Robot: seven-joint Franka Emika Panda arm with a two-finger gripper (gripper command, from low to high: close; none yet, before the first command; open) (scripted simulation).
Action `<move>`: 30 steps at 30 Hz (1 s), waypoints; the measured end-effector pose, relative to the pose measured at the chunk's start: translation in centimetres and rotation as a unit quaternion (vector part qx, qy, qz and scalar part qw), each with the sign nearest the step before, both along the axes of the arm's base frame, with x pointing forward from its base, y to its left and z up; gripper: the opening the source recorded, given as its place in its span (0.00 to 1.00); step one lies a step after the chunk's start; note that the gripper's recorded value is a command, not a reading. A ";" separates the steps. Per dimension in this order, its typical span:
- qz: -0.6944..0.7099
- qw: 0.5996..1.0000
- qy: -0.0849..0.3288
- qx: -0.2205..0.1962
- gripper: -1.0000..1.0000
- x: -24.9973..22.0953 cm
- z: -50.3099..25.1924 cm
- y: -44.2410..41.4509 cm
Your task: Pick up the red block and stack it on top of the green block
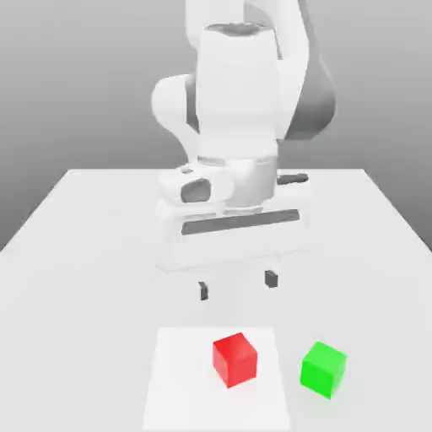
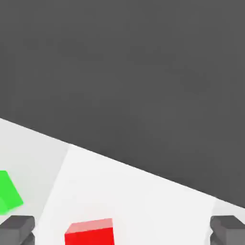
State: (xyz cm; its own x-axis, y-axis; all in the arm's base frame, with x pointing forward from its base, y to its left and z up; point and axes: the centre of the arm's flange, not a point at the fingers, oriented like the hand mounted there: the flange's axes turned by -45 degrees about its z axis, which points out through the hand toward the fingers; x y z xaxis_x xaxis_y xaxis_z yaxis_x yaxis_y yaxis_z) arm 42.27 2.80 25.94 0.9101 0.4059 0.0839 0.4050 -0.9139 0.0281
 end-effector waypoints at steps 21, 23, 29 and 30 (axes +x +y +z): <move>0.026 0.999 0.044 -0.005 0.00 -2.2 -6.7 0.1; 0.023 0.999 0.044 -0.005 0.00 -2.2 -5.2 1.0; -0.025 0.999 0.045 -0.002 0.00 -1.7 -3.3 7.1; -0.034 0.998 0.045 -0.001 0.00 -1.7 -3.0 8.1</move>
